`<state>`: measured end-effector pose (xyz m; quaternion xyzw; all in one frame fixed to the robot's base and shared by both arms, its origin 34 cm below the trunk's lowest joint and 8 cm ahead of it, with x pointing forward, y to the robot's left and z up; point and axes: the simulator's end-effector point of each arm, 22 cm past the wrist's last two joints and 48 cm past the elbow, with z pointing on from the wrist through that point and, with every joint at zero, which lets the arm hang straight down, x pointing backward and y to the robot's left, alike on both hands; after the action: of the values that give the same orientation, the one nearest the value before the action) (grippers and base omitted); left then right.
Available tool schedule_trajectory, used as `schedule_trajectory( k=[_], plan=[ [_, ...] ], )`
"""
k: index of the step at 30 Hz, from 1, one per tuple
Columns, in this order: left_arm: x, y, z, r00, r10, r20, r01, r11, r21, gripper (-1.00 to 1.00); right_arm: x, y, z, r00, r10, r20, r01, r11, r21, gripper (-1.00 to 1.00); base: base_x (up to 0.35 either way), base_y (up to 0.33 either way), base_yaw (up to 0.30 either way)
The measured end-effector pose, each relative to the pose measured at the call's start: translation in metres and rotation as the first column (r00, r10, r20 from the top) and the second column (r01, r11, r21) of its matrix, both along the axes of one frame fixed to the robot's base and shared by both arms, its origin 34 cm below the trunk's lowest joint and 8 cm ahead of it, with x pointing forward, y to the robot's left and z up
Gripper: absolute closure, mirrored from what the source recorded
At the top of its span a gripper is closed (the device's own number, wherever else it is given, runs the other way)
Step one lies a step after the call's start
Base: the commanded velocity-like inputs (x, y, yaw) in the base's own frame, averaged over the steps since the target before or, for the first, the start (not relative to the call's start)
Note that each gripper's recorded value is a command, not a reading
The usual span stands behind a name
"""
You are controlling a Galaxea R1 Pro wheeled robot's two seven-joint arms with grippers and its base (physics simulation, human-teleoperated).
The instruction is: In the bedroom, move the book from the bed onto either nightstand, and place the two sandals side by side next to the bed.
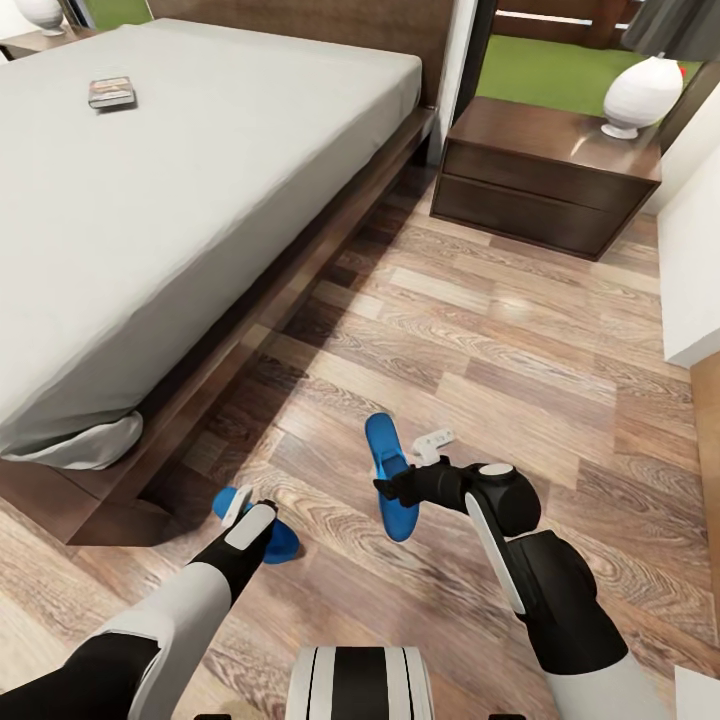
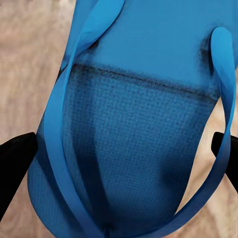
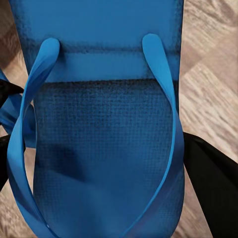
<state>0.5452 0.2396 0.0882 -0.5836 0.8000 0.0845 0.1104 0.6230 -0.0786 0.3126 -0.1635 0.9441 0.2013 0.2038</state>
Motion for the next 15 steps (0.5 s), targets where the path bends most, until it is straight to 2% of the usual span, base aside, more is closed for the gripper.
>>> schedule_trajectory(
  k=[14,15],
  plan=[
    [-0.008,0.001,-0.012,1.0,0.002,-0.013,-0.002,1.0,-0.004,1.0,-0.005,0.0,-0.014,1.0,0.0,-0.024,0.0,1.0,0.0,1.0,0.0,0.0,0.0],
    [-0.008,0.001,-0.012,1.0,0.002,-0.013,-0.002,1.0,-0.003,-1.0,-0.005,0.0,-0.014,1.0,0.0,-0.024,0.0,1.0,0.001,1.0,0.0,0.0,0.0]
  ],
)
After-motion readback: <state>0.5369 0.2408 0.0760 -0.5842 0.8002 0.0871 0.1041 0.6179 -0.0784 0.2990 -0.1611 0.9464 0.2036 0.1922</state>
